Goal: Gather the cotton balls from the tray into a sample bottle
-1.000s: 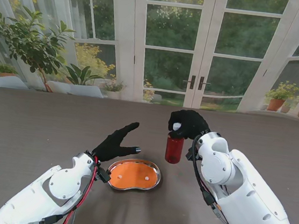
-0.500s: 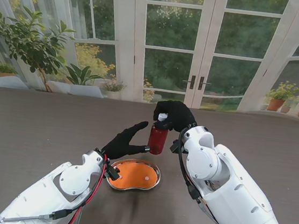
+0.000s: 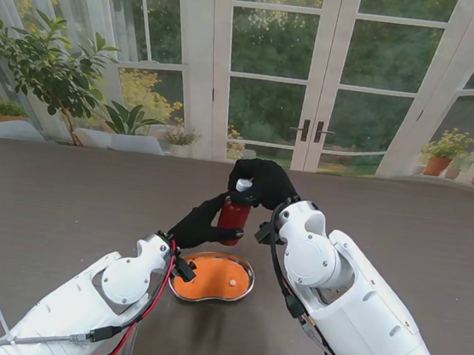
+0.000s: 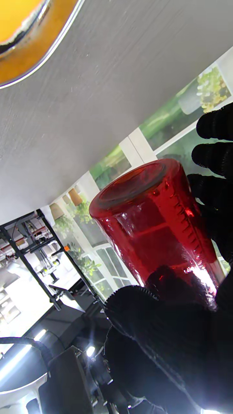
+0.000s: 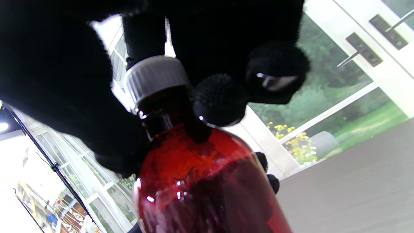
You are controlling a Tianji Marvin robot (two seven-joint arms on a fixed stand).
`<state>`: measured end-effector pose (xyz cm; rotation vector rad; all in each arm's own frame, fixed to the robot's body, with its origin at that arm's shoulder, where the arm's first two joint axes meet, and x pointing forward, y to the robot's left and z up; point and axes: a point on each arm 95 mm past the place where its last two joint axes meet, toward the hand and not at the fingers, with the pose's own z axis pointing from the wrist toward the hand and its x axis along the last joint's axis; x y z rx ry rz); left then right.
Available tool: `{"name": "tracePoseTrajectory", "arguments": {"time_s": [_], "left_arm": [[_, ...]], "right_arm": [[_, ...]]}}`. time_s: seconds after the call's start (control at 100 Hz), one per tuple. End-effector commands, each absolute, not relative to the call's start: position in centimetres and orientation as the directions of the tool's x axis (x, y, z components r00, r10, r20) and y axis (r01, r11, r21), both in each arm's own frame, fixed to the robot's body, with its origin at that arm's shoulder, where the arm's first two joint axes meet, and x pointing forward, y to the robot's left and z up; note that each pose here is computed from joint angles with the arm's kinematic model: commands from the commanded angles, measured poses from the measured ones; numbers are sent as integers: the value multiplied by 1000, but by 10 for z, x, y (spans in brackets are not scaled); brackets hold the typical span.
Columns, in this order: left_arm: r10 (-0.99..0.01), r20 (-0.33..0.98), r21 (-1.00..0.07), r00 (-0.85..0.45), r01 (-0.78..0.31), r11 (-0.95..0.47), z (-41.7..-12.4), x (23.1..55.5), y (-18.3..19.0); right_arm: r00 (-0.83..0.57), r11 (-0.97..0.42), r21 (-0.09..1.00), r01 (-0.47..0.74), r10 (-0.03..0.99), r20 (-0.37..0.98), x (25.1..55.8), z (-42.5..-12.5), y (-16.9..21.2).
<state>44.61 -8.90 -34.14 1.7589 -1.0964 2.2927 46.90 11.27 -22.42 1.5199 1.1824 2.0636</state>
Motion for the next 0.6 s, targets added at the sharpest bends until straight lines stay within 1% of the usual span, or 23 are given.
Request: {"name": "tracePoseTrajectory", "arguments": {"time_s": [0.0, 0.25, 0.49, 0.59], "left_arm": [[-360, 862, -496, -357, -443, -747, -341, 447, -95], [-326, 869, -468, -373, -398, -789, -341, 450, -102], [-286, 878, -419, -382, -328, -847, -341, 450, -107], [-295, 869, -425, -398, -293, -857, -341, 450, -108]], "right_arm": [[-398, -608, 760, 229, 655, 643, 466, -224, 121], [-395, -633, 735, 242, 627, 671, 464, -227, 127], [-389, -648, 719, 251, 613, 688, 464, -228, 131], [-391, -646, 719, 255, 611, 688, 464, -229, 132]]}}
